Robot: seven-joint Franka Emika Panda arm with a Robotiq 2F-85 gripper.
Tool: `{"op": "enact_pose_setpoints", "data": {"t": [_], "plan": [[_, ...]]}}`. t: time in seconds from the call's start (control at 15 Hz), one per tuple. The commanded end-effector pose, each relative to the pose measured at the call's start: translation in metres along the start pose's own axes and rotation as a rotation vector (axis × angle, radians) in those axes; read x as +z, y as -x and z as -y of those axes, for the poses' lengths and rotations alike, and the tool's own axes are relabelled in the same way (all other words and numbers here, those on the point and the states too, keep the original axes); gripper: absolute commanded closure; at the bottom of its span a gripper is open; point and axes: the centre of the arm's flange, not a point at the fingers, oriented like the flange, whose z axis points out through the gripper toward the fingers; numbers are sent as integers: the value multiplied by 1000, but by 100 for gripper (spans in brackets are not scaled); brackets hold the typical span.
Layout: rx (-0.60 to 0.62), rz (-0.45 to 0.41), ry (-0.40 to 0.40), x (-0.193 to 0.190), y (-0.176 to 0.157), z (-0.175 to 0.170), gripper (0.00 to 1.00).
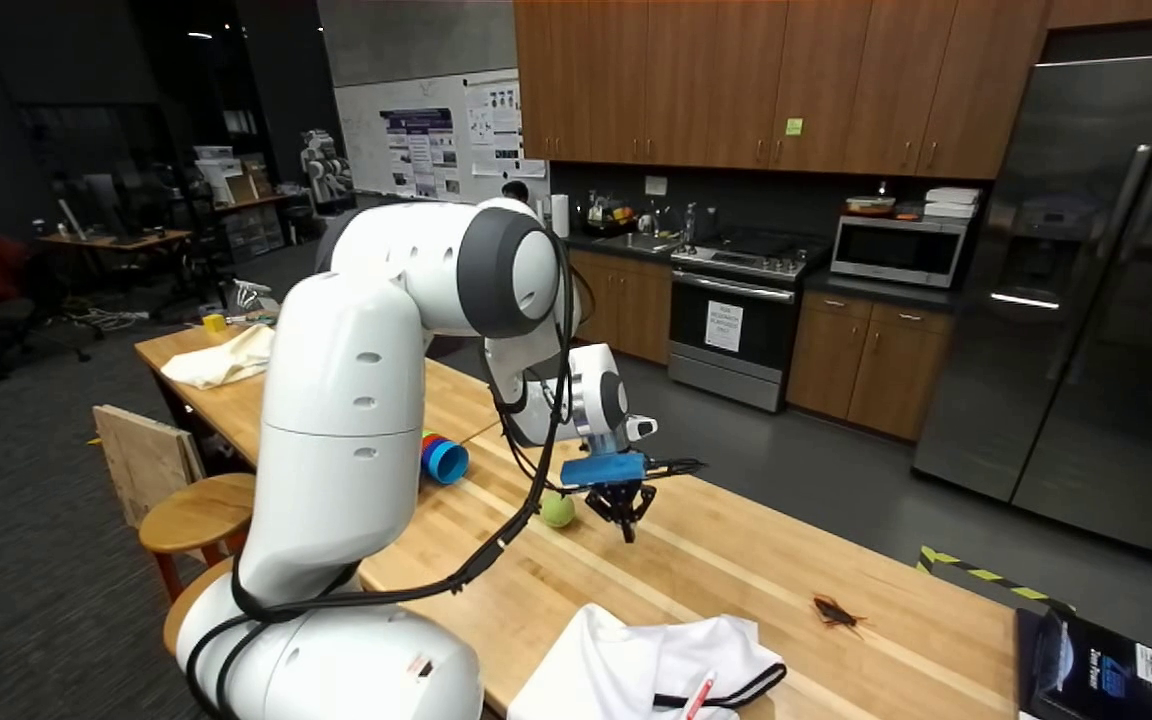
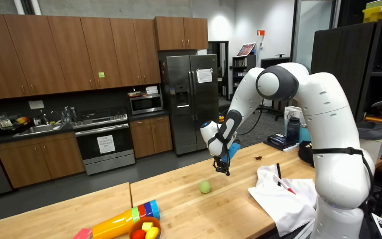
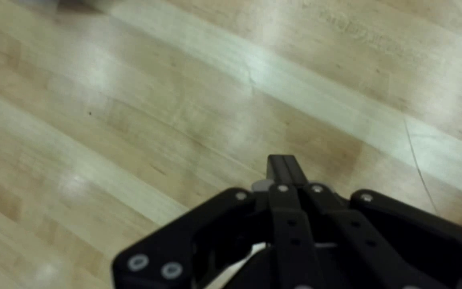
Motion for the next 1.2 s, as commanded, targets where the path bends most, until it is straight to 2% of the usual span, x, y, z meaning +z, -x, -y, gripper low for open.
{"op": "enact_pose_setpoints", "data": {"t": [0.0,0.27,1.13], "plan": [[59,48,-31,0,30,-11,100],[63,67,-45,-1,39,-10,100],[56,19,-25,-20,32,-11,100]]}}
